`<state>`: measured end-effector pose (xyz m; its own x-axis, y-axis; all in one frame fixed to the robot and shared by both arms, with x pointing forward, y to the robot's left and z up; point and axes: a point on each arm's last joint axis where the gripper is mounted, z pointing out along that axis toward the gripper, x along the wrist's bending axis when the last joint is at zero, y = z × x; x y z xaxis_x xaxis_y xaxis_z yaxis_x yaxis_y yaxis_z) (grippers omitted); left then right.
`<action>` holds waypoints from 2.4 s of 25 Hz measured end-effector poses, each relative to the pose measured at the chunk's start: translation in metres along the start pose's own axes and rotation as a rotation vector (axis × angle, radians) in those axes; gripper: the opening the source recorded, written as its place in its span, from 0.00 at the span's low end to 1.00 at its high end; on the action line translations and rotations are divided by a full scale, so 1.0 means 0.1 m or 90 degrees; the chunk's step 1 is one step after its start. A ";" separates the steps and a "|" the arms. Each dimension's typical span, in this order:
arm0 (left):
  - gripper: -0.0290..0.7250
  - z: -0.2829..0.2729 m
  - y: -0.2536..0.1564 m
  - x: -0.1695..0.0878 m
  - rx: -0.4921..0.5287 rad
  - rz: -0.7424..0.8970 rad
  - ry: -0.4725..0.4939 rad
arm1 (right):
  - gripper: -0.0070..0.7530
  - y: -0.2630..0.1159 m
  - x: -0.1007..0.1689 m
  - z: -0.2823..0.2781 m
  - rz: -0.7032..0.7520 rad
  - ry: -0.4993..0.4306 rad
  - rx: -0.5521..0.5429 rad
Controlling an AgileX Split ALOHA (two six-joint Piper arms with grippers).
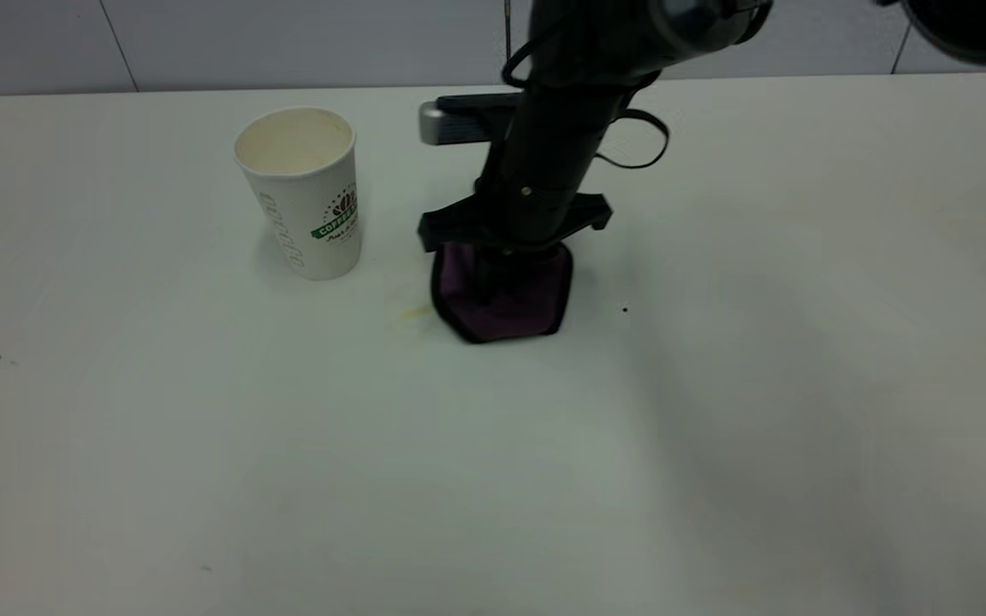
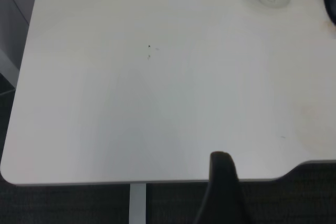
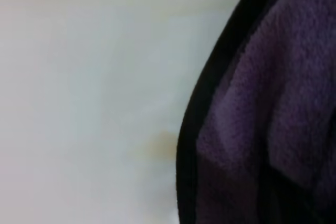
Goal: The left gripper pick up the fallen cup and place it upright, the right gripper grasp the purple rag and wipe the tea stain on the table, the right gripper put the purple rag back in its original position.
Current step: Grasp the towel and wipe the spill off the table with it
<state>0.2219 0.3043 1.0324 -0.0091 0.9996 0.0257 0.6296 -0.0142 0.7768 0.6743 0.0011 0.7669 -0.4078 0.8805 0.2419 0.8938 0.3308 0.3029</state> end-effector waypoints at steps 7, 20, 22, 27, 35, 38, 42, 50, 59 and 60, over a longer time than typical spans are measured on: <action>0.81 0.00 0.00 0.00 0.000 0.000 0.000 | 0.12 -0.09 0.35 0.08 -0.002 0.036 0.006; 0.81 0.00 0.00 0.00 0.000 0.000 0.000 | 0.12 -0.05 0.40 0.13 0.015 0.046 -0.050; 0.81 0.00 0.00 0.00 0.000 0.000 0.000 | 0.12 -0.02 0.31 0.12 0.027 0.043 -0.058; 0.81 0.00 0.00 0.00 0.000 0.000 0.000 | 0.12 0.10 -0.22 0.03 0.080 0.017 -0.062; 0.81 0.00 0.00 0.00 0.000 0.000 0.000 | 0.13 0.10 -1.28 -0.27 0.131 -0.060 0.000; 0.81 0.00 0.00 0.00 0.000 0.000 0.000 | 0.13 0.02 -1.71 -0.41 0.159 -0.090 0.037; 0.81 0.00 0.00 0.00 0.000 0.000 0.000 | 0.13 -0.11 -2.22 -0.59 0.204 -0.118 0.079; 0.81 0.00 0.00 0.00 0.000 0.000 0.000 | 0.14 -0.45 -2.96 -0.90 0.306 -0.132 0.145; 0.81 0.00 0.00 0.00 0.000 0.000 0.000 | 0.36 -0.53 -3.09 -0.97 0.309 -0.136 0.170; 0.81 0.00 0.00 0.00 0.000 0.000 0.000 | 0.44 -0.53 -3.08 -0.98 0.304 -0.133 0.174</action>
<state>0.2219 0.3043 1.0324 -0.0091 0.9996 0.0257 0.6296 -0.0142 0.7768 0.7348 -0.3213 0.7671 0.0726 0.9925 0.0984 0.9964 -0.0679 -0.0506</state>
